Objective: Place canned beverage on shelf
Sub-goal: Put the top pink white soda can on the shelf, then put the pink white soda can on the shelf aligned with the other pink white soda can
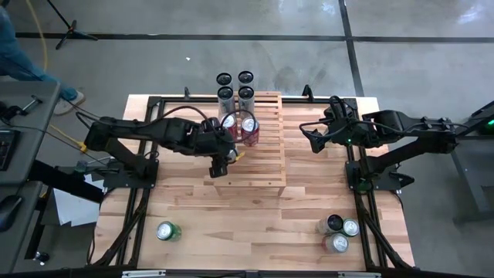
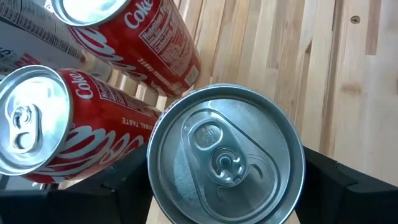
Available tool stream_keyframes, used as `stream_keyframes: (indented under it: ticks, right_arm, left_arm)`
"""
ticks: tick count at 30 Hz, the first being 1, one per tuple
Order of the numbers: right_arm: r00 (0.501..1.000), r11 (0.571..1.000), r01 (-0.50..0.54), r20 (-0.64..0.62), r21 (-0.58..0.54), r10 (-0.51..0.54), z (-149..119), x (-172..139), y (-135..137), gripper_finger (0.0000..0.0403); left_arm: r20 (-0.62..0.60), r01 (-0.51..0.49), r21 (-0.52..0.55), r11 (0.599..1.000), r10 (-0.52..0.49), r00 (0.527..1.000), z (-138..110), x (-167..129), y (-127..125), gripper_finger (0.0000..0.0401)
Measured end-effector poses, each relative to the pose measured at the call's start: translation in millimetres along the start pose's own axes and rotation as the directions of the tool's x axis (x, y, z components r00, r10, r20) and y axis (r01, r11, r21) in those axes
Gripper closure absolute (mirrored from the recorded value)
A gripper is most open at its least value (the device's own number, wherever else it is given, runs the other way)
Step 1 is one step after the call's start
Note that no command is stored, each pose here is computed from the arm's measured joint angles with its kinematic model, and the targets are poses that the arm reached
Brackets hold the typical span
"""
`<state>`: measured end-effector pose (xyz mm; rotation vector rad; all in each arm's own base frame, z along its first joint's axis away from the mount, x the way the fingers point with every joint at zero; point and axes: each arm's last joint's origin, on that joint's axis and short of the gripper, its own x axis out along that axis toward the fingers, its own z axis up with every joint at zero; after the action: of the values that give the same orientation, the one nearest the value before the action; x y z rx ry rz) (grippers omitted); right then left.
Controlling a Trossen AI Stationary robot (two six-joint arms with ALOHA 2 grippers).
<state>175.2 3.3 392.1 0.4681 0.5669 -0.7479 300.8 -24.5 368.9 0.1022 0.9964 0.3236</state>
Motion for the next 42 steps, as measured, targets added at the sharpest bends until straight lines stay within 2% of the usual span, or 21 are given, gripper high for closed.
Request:
stream_keyframes:
  ticks: [2,6,9,24,37,42]
  right_arm:
    - [1.0,1.0,0.0,0.0,0.0,0.0,0.0,0.0,0.0,0.0032]
    - [1.0,1.0,0.0,0.0,0.0,0.0,0.0,0.0,0.0,0.0032]
    - [1.0,1.0,0.0,0.0,0.0,0.0,0.0,0.0,0.0,0.0032]
    - [1.0,1.0,0.0,0.0,0.004,0.0,0.0,0.0,0.0,0.0032]
    - [1.0,1.0,-0.001,0.0,0.008,0.001,0.0,0.0,0.1,0.0032]
    - [1.0,1.0,-0.001,0.0,0.004,0.001,0.0,0.0,0.1,0.0032]
  left_arm:
    - [-0.001,-0.002,-0.003,1.0,0.002,1.0,0.2,0.5,1.2,0.0121]
    - [-0.006,0.004,-0.011,1.0,-0.004,1.0,0.1,0.9,2.1,0.0079]
    - [-0.007,0.004,-0.011,1.0,-0.004,1.0,-0.1,0.9,2.1,0.0063]
    - [0.017,0.006,-0.021,1.0,-0.006,1.0,-2.6,-9.5,6.7,0.0059]
    - [0.186,-0.054,-0.049,0.997,0.063,0.981,0.6,-60.7,29.2,0.0058]
    - [0.317,-0.008,-0.205,0.979,0.074,0.945,-9.2,-103.4,47.6,0.0058]
